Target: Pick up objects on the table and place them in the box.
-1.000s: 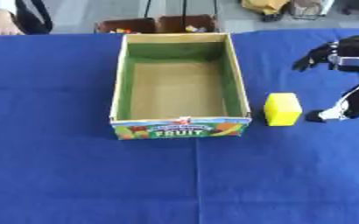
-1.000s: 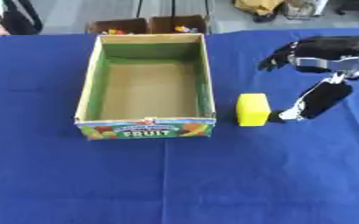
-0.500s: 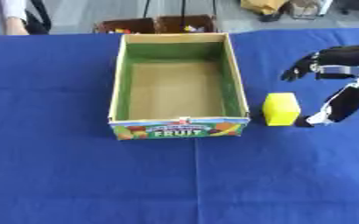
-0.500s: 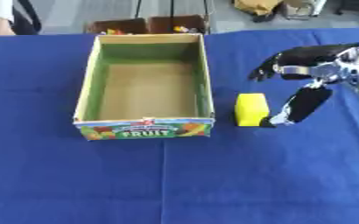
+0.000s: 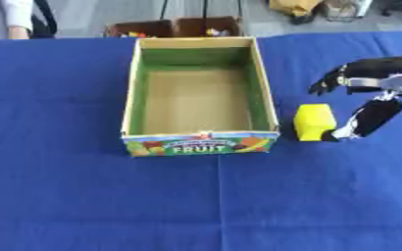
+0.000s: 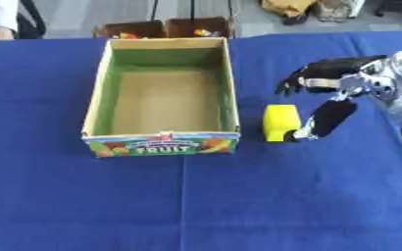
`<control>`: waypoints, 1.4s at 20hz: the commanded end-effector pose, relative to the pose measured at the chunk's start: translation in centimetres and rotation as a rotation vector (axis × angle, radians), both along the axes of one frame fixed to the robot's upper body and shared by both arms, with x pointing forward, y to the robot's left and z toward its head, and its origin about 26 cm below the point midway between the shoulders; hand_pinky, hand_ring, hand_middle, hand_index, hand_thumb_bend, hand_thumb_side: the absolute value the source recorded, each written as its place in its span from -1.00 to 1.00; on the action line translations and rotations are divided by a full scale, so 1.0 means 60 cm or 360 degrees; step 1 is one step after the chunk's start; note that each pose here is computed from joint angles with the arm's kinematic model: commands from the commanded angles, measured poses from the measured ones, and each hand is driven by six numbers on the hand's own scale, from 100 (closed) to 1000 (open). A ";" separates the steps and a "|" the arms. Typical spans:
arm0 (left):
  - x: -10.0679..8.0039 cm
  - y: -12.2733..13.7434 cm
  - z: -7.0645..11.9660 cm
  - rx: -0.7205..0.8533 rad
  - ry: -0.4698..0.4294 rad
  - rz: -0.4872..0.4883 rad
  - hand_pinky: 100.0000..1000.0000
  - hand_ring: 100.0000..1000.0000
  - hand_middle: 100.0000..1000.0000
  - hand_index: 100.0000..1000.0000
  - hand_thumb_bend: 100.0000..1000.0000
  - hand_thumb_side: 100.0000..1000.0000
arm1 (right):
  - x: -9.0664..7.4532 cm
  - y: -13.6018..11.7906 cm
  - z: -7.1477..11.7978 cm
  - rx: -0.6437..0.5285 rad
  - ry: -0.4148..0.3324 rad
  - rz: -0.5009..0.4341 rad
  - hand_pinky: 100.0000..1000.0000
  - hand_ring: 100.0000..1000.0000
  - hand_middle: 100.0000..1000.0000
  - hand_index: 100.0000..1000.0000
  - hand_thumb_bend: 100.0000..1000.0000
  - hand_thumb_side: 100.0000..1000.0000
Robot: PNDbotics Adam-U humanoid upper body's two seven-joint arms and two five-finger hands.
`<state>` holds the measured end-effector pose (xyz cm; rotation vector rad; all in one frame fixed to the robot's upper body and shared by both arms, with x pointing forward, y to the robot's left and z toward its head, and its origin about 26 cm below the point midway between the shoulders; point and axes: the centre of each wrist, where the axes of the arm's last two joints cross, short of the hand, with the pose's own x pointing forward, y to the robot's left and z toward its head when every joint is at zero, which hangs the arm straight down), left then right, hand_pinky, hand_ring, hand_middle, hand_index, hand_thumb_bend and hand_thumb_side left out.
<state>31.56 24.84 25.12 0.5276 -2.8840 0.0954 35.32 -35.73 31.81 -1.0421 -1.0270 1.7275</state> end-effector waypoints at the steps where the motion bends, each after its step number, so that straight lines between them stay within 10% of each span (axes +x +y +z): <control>1: -0.006 -0.003 0.010 0.0011 -0.0037 -0.0016 0.00 0.64 0.69 0.85 -1.00 1.00 | 0.002 -0.009 0.011 -0.0041 -0.0035 -0.0035 0.31 0.67 0.53 0.89 -0.18 -0.12; 18: -0.006 -0.005 0.010 0.0008 -0.0031 -0.0027 -0.01 0.64 0.68 0.85 -1.00 1.00 | 0.029 -0.023 -0.020 0.0038 -0.0098 -0.0104 0.11 0.46 0.07 0.49 -0.36 -0.08; 28: -0.006 -0.006 0.011 0.0006 -0.0032 -0.0030 -0.02 0.64 0.68 0.85 -1.00 1.00 | 0.032 -0.027 -0.025 0.0040 -0.0142 -0.0141 0.03 0.39 -0.03 0.34 -0.64 -0.42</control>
